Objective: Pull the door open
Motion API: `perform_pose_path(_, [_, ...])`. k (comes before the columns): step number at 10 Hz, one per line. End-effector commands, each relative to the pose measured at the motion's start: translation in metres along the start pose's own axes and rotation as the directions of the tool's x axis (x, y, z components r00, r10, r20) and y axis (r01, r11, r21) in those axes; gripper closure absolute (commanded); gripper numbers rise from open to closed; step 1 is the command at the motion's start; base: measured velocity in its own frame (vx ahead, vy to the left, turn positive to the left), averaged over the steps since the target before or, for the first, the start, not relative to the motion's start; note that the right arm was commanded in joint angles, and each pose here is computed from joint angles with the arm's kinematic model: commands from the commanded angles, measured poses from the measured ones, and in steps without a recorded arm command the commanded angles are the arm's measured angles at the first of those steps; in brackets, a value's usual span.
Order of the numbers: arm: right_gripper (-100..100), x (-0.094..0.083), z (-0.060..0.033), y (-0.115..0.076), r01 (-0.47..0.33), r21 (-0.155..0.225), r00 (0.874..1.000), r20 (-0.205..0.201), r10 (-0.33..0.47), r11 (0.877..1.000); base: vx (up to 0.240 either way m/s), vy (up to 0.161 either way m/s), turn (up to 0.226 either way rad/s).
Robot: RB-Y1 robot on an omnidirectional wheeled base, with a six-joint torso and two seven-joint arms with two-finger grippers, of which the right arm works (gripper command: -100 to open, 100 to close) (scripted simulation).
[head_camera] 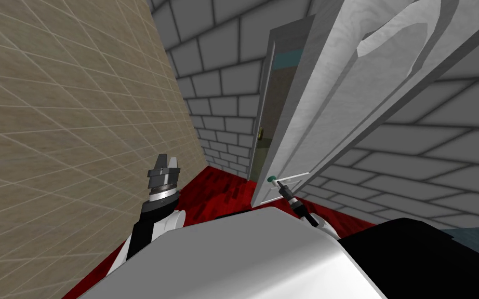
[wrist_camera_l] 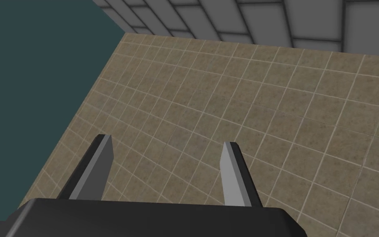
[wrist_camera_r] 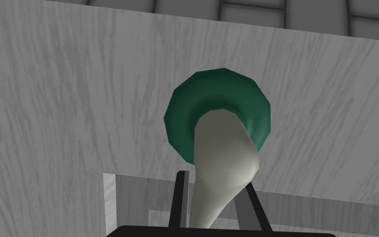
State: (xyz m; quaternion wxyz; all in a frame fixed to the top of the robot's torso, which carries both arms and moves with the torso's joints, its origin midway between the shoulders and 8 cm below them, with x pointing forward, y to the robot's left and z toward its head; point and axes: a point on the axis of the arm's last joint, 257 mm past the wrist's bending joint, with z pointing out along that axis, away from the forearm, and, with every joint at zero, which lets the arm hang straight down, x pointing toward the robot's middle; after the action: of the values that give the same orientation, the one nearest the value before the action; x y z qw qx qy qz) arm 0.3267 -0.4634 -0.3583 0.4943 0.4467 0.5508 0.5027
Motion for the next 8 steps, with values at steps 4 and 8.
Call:
perform_pose_path(4, [100,0.000,-0.0106,-0.001,-0.003,-0.001,1.000,-0.015,0.003,1.000,-0.166,-0.065,0.147])
perform_pose_path(8, [100,-0.003,-0.0200,0.001,0.002,-0.006,1.000,-0.023,-0.002,1.000,-0.215,-0.084,0.166])
